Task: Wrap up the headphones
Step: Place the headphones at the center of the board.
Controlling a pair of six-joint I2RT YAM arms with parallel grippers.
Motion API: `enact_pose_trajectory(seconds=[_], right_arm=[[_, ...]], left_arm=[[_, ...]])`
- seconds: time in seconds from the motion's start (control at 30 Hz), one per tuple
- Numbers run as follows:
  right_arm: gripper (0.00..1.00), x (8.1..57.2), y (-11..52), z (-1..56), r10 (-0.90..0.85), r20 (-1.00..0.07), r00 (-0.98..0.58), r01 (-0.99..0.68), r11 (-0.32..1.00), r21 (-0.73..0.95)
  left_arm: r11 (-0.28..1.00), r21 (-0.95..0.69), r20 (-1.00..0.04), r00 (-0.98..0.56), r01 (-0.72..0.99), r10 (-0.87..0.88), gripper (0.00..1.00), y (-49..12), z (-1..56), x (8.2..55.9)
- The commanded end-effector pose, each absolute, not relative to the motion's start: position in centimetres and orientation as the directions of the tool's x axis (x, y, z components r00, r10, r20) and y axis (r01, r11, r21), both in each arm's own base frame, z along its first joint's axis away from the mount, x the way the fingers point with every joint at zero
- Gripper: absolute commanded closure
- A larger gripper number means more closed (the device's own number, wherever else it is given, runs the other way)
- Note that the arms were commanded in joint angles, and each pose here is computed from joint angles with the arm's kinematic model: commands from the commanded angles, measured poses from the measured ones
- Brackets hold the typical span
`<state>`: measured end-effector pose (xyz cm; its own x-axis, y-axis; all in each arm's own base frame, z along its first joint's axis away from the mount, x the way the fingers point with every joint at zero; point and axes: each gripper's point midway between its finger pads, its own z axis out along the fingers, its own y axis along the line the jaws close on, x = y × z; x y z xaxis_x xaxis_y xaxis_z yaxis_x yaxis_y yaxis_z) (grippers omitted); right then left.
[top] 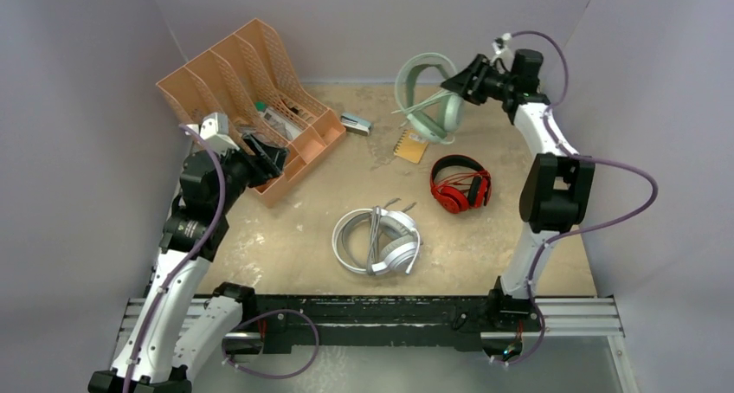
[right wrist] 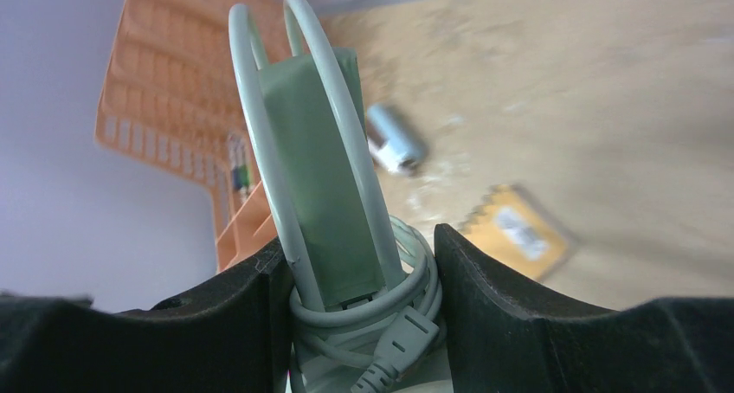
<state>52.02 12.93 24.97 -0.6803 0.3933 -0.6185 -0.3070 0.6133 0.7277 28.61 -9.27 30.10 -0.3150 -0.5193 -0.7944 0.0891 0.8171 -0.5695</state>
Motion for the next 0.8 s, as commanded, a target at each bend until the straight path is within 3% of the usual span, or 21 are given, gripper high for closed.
enact_pose_trajectory(seconds=[0.0, 0.27, 0.57, 0.77], right_arm=[[1.0, 54.9, 6.6, 25.5, 0.538, -0.571, -0.621, -0.277, 0.531, 0.801], [1.0, 58.1, -3.8, 16.7, 0.732, -0.391, -0.558, -0.017, 0.461, 0.887], [0.98, 57.7, -8.4, 9.4, 0.809, -0.297, -0.507, 0.19, 0.441, 0.877], [0.46, 56.6, -9.1, 9.0, 0.801, -0.324, -0.504, 0.254, 0.496, 0.831]], left_arm=[[0.779, -0.609, -0.772, -0.335, 0.15, -0.54, 0.39, -10.3, 30.9, 27.2], [0.786, -0.602, -0.775, -0.343, 0.144, -0.53, 0.39, -10.0, 31.2, 26.0], [0.773, -0.615, -0.77, -0.333, 0.155, -0.545, 0.39, -10.0, 32.0, 25.4], [0.771, -0.616, -0.77, -0.333, 0.161, -0.545, 0.39, -10.1, 32.3, 25.1]])
